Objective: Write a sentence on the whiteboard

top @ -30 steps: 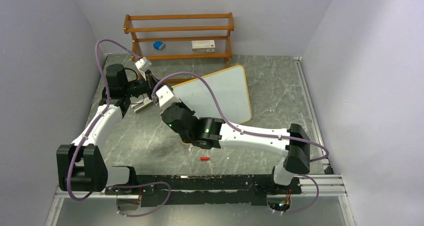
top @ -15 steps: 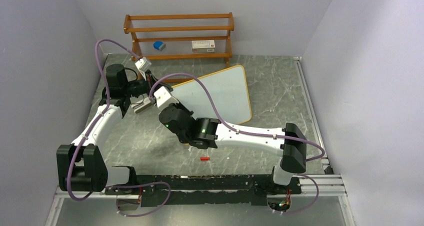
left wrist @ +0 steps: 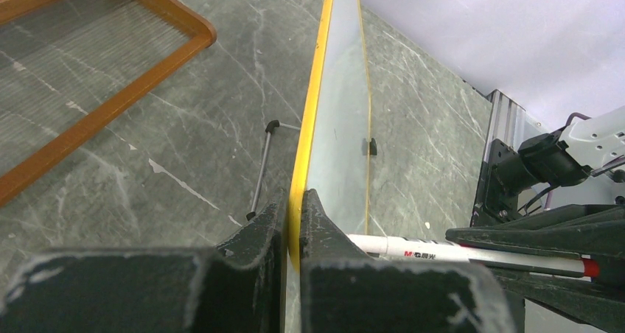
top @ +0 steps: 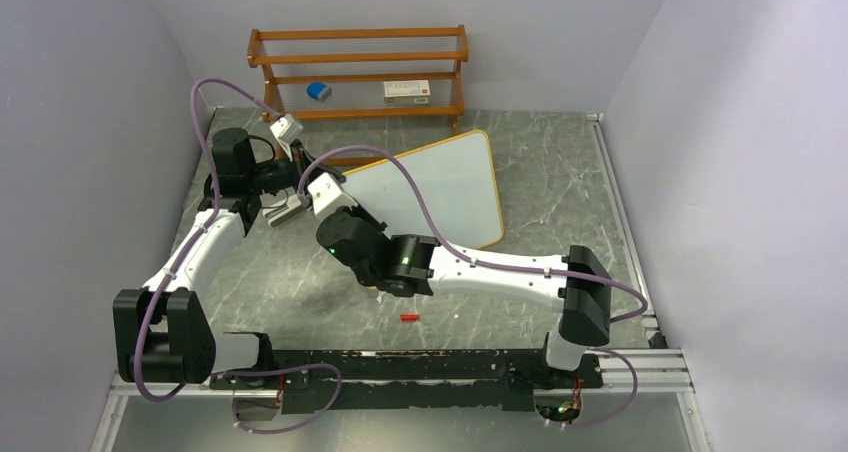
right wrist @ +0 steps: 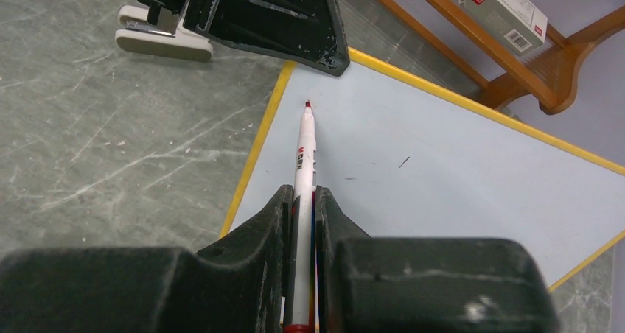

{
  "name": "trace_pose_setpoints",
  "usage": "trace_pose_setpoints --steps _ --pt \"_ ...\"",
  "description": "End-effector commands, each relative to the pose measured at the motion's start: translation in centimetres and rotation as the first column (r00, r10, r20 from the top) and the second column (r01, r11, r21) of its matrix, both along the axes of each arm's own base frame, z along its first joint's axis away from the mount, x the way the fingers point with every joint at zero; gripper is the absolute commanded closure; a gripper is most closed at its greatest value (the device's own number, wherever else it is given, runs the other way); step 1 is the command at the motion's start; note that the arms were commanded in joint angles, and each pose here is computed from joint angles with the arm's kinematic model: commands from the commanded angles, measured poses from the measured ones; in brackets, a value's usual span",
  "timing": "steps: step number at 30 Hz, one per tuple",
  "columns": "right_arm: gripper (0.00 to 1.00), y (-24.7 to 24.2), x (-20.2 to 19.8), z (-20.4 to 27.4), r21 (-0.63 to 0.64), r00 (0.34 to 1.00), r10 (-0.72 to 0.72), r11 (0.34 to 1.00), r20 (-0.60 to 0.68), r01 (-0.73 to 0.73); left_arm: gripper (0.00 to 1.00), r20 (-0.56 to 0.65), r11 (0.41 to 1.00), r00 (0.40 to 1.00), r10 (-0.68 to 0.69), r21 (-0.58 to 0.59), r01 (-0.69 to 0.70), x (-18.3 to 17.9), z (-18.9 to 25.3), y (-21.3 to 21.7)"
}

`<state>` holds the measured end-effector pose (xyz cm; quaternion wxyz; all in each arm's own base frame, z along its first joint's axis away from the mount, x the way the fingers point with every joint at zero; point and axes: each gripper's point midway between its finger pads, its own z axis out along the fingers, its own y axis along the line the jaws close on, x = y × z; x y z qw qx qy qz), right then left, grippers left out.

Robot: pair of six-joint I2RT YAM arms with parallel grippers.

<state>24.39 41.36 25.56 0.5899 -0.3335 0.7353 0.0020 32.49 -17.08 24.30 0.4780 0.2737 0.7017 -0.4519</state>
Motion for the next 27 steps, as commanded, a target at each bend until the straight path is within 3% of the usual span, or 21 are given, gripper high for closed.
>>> trace_pose_setpoints --steps 1,27 --pt "1.0 0.2 0.2 0.2 0.011 1.0 -0.005 1.0 -0.017 0.005 0.95 0.05 1.0 0.999 -0.013 0.014 0.013 -0.2 0.9 -0.3" --pt "1.0 0.0 -1.7 -2.4 -0.017 0.99 0.023 1.0 -0.139 -0.025 0.95 0.05 1.0 0.999 -0.013 0.01 0.012 -0.2 0.9 -0.3"
